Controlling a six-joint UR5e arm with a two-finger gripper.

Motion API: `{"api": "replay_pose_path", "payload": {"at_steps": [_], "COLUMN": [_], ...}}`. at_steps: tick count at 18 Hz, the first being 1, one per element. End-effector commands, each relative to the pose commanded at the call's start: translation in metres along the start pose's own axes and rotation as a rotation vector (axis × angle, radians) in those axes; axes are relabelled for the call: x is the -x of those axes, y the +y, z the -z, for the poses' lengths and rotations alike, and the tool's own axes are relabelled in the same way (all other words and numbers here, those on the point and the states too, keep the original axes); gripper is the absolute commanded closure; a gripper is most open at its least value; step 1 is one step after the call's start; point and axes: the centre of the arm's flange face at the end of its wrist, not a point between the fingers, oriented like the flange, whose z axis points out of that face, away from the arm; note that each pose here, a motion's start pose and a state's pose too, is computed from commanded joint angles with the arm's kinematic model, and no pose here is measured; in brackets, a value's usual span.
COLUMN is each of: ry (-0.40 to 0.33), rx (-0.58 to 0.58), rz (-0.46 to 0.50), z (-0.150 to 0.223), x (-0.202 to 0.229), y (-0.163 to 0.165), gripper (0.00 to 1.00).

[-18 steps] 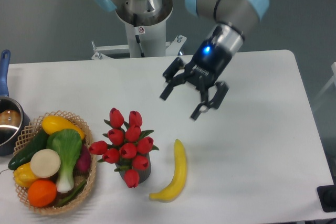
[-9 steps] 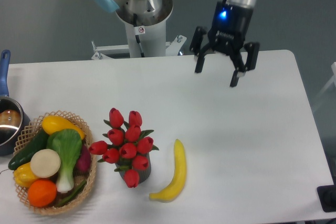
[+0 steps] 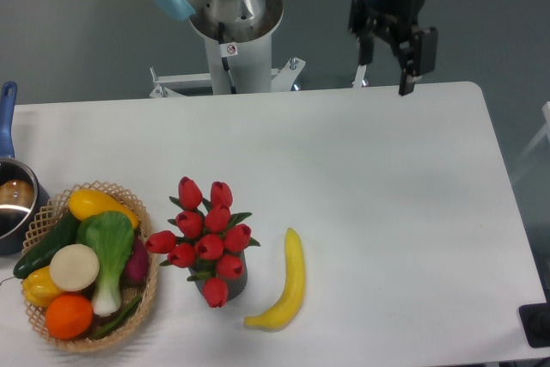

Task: Insert the flowers into the vase

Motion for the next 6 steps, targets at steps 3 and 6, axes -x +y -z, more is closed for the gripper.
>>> {"api": "replay_pose_path", "payload": {"at_steps": [3,6], "ry": [-0.005,-0.001], "rx": [-0.005,-0.008], "rz": [0.001,0.005], "z": [-0.0003,-0.0023], "x": [0.0004,-0.0011], "y": [-0.0005,-0.0009], "gripper": [0.0,0.0]}}
